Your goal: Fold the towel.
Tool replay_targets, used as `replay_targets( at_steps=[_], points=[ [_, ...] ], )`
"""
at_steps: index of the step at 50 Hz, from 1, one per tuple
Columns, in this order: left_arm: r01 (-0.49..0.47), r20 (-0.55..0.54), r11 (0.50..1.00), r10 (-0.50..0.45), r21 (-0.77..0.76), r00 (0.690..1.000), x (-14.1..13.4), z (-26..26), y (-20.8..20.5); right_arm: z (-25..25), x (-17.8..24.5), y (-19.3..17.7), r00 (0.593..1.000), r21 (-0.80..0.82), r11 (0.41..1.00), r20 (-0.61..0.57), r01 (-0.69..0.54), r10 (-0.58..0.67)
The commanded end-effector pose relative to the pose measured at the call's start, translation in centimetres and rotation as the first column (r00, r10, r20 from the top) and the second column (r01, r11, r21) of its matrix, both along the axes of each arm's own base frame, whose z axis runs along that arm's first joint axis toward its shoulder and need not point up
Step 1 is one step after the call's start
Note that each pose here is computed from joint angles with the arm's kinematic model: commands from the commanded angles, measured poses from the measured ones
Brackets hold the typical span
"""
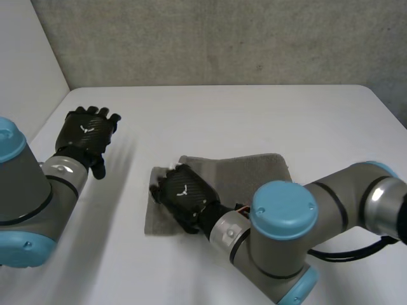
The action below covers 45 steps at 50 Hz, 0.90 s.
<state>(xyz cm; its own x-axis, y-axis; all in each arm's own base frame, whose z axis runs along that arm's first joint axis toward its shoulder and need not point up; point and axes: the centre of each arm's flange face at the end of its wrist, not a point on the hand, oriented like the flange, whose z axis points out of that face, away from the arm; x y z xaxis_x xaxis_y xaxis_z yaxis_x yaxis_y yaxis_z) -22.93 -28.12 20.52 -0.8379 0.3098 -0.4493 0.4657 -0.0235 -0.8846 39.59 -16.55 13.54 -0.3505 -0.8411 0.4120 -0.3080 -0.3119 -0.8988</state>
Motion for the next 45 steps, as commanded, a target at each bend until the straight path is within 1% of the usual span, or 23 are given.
replay_targets(
  at_steps=[1, 3, 6, 8, 10, 13, 15, 16, 18, 22, 25, 27, 28, 30, 33, 36, 38, 39, 40, 41, 43, 44, 45],
  points=[
    [0.063, -0.105, 0.996, -0.068, -0.058, 0.992, -2.6, 0.9, 0.2, 3.0, -3.4, -3.2, 0.983, 0.139, 0.979, 0.083, 0.150, -0.163],
    [0.105, -0.134, 0.993, -0.113, -0.059, 0.985, -4.3, 0.8, 0.7, 3.3, -4.6, -3.9, 0.976, 0.165, 0.968, 0.078, 0.189, -0.204],
    [0.126, -0.145, 0.990, -0.133, -0.059, 0.980, -5.1, 0.8, 1.0, 3.9, -6.8, -4.8, 0.959, 0.200, 0.947, 0.078, 0.252, -0.271],
    [0.172, -0.169, 0.984, -0.177, -0.040, 0.970, -6.8, 0.2, 1.8, 4.0, -7.8, -5.3, 0.949, 0.214, 0.934, 0.072, 0.287, -0.308],
    [0.196, -0.178, 0.980, -0.198, -0.029, 0.964, -7.6, -0.2, 2.2, 3.3, -10.2, -6.3, 0.921, 0.259, 0.892, 0.024, 0.370, -0.389],
    [0.237, -0.183, 0.972, -0.232, 0.006, 0.955, -9.0, -1.6, 3.1, 2.8, -11.4, -6.6, 0.904, 0.285, 0.865, -0.014, 0.412, -0.427],
    [0.254, -0.174, 0.967, -0.246, 0.026, 0.953, -9.5, -2.5, 3.6, 1.9, -13.4, -6.9, 0.868, 0.322, 0.811, -0.090, 0.489, -0.488],
    [0.266, -0.163, 0.963, -0.255, 0.048, 0.953, -9.9, -3.5, 3.9, 1.9, -13.4, -6.9, 0.868, 0.322, 0.810, -0.090, 0.489, -0.488],
    [0.270, -0.156, 0.961, -0.257, 0.067, 0.954, -10.1, -4.3, 4.0, 0.9, -15.2, -7.3, 0.827, 0.334, 0.760, -0.146, 0.558, -0.543],
    [0.269, -0.135, 0.956, -0.253, 0.113, 0.958, -10.0, -6.0, 4.2, 0.1, -16.1, -7.8, 0.799, 0.305, 0.740, -0.177, 0.600, -0.575],
    [0.267, -0.131, 0.956, -0.251, 0.125, 0.959, -9.8, -6.3, 4.4, -0.6, -16.5, -8.5, 0.786, 0.240, 0.749, -0.185, 0.618, -0.590],
    [0.265, -0.130, 0.956, -0.249, 0.126, 0.960, -9.6, -6.1, 4.5, -0.6, -16.8, -9.3, 0.777, 0.139, 0.766, -0.181, 0.627, -0.603],
    [0.265, -0.130, 0.956, -0.249, 0.126, 0.960, -9.6, -6.1, 4.5, -0.6, -16.8, -9.3, 0.777, 0.139, 0.766, -0.181, 0.627, -0.603],
    [0.258, -0.130, 0.958, -0.241, 0.128, 0.962, -9.2, -5.9, 4.7, 0.0, -16.5, -9.9, 0.781, 0.019, 0.791, -0.174, 0.611, -0.599],
    [0.250, -0.134, 0.961, -0.234, 0.116, 0.963, -8.4, -4.9, 5.1, 0.5, -16.4, -10.4, 0.782, -0.029, 0.796, -0.168, 0.605, -0.600],
    [0.223, -0.136, 0.968, -0.208, 0.111, 0.969, -7.3, -4.2, 5.1, 2.0, -15.2, -10.9, 0.801, -0.096, 0.811, -0.130, 0.577, -0.585],
    [0.205, -0.139, 0.973, -0.189, 0.103, 0.972, -6.6, -3.8, 4.8, 3.6, -11.2, -8.8, 0.872, -0.128, 0.873, -0.077, 0.471, -0.483],
    [0.185, -0.141, 0.978, -0.171, 0.099, 0.975, -5.9, -3.4, 4.6, 3.6, -11.1, -8.8, 0.873, -0.128, 0.873, -0.077, 0.471, -0.482],
    [0.169, -0.143, 0.981, -0.155, 0.093, 0.978, -5.3, -3.1, 4.5, 4.4, -8.8, -7.1, 0.910, -0.147, 0.905, -0.049, 0.400, -0.411],
    [0.169, -0.143, 0.981, -0.155, 0.093, 0.978, -5.3, -3.1, 4.5, 4.4, -8.8, -7.1, 0.911, -0.148, 0.905, -0.049, 0.399, -0.410],
    [0.135, -0.148, 0.988, -0.122, 0.079, 0.981, -4.1, -2.3, 4.1, 4.7, -5.2, -3.8, 0.961, -0.163, 0.950, -0.029, 0.268, -0.276],
    [0.135, -0.148, 0.988, -0.122, 0.079, 0.981, -4.1, -2.3, 4.1, 4.7, -5.2, -3.8, 0.961, -0.163, 0.950, -0.029, 0.267, -0.275],
    [0.109, -0.151, 0.991, -0.096, 0.078, 0.984, -3.3, -2.1, 3.8, 4.2, -3.8, -2.2, 0.975, -0.159, 0.965, -0.034, 0.210, -0.218]
  ],
)
